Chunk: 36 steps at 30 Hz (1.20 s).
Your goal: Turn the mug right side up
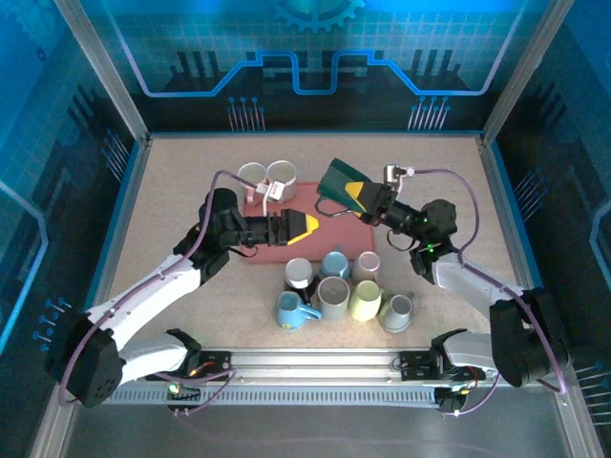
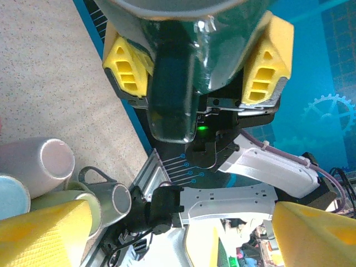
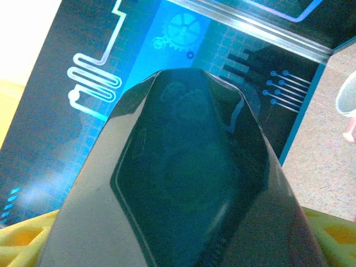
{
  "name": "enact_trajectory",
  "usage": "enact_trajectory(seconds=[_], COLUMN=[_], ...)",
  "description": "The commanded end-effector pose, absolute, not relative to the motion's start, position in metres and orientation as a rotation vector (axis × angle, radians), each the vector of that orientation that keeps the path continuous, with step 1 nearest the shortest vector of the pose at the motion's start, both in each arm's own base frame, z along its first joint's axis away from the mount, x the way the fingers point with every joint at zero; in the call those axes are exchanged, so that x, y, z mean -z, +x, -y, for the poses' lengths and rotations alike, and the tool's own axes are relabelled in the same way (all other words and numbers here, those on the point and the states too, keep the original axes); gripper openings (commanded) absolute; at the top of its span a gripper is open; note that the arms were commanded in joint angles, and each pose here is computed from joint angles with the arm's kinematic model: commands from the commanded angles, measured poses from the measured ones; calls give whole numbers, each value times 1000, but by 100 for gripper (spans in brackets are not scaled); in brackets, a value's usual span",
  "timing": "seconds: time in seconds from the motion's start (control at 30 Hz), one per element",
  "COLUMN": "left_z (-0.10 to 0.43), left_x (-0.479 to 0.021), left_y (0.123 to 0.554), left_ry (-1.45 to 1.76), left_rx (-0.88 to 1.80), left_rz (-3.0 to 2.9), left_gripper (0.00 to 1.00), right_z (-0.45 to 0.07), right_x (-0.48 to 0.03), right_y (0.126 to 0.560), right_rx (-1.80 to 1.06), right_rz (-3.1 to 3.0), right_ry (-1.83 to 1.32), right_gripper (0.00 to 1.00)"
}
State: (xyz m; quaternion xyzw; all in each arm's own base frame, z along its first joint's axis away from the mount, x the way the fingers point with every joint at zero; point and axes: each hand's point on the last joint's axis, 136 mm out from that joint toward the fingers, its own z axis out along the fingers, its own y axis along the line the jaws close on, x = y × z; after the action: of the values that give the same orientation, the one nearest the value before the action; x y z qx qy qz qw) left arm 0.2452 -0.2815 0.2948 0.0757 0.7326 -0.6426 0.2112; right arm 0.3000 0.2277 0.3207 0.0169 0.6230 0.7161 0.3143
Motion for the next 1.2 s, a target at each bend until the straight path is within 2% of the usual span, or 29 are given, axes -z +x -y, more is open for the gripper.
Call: enact_trajectory(seconds=[0.0,0.2,0.5,0.63,0.73,0.9,0.97,1.0,1.17], left_z=[286,286,284,288,289,287,285,285,280], left_x=[-321,-322,-340,-339,-337,-337,-341,-343,-355], left_y=[243,252,255,253,250,247,245,245,245], left_ry=[329,340,311,299,309,325,343,352,393], left_rx=[1796,1714,1731,1763,1774,1746,1724,1712,1607], left_rz=[-1943,-1945,-1848,-1837,-1840,-1841,-1837,-1833,-1839], left_gripper=[83,75,42,30,25,3,0,0,0], right_z=[-230,-241,-245,-250,-252,-255,-256,-256,-256], right_x=[-371,-368,-357,-358,-355,-349,-347,-345,-347], right_y=[271,259,249,246,247,248,248,248,243], right_rx=[-1938,-1961,-1962,-1956,-1954,-1950,-1939,-1931,-1852], right_rz=[-1442,-1464,-1430,-1413,-1418,-1444,-1454,-1462,-1505], right_ry=[-174,-224,-156,-171,-165,-179,-184,-187,-240], right_gripper=[21,22,22,22,22,24,31,39,100])
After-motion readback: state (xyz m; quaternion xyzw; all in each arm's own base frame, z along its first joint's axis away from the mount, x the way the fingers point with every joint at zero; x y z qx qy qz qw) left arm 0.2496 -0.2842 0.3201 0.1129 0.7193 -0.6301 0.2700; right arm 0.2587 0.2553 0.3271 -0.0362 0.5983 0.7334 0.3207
